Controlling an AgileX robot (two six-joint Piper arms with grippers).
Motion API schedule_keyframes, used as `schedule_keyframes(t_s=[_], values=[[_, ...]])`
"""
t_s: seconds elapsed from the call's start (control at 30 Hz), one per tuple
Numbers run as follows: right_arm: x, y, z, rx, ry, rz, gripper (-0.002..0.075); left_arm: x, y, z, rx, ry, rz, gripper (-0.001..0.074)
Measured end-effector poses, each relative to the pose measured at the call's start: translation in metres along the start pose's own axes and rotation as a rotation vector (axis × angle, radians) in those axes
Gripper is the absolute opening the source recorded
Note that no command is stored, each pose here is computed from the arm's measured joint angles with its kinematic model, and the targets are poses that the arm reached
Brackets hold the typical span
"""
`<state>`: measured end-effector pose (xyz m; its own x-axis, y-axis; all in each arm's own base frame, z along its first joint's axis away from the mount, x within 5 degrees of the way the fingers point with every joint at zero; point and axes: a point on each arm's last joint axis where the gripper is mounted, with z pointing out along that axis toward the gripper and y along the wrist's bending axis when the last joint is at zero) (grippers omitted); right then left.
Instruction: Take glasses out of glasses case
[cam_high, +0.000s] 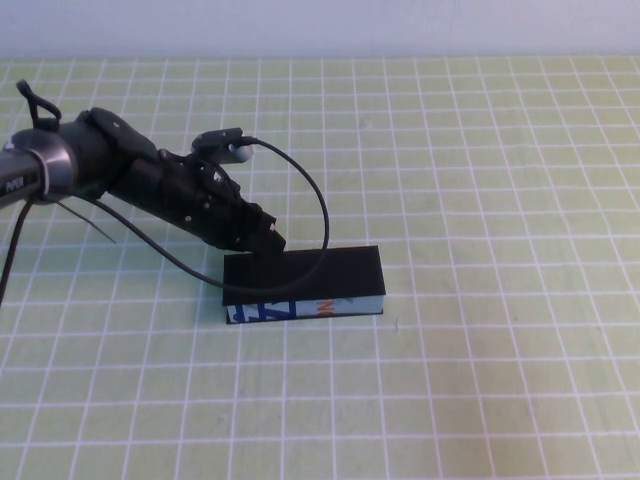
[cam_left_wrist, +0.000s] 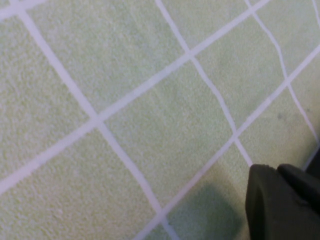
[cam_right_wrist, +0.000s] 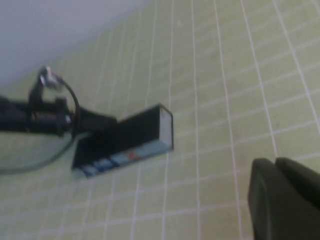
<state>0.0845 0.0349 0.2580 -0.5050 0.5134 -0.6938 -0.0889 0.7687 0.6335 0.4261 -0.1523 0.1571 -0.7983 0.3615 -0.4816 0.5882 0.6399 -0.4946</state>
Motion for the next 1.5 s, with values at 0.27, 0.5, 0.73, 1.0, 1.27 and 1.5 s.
schedule_keyframes(t_s=[0.27, 0.5, 0.73, 1.0, 1.27, 1.5], values=[[-0.047, 0.019, 0.057, 0.032, 0.375, -0.224, -0.0018, 0.000, 0.000, 0.000, 0.005, 0.004, -0.005, -0.0004], [-0.067, 0.057, 0.110, -0.089, 0.470, -0.366, -0.0018, 0.001, -0.002, 0.000, 0.017, 0.014, -0.007, -0.0004], [-0.029, 0.120, 0.168, -0.252, 0.585, -0.723, -0.0018, 0.001, -0.002, 0.000, 0.020, 0.016, -0.007, -0.0004], [0.031, 0.153, 0.219, -0.365, 0.667, -1.295, 0.0030, 0.001, -0.002, 0.000, 0.020, 0.016, -0.007, -0.0004], [0.047, 0.149, 0.256, -0.373, 0.606, -1.513, 0.0246, 0.001, -0.002, 0.000, 0.020, 0.016, -0.007, -0.0004], [0.060, 0.142, 0.279, -0.366, 0.532, -1.584, 0.0289, 0.001, -0.002, 0.000, 0.020, 0.016, -0.008, -0.0004]])
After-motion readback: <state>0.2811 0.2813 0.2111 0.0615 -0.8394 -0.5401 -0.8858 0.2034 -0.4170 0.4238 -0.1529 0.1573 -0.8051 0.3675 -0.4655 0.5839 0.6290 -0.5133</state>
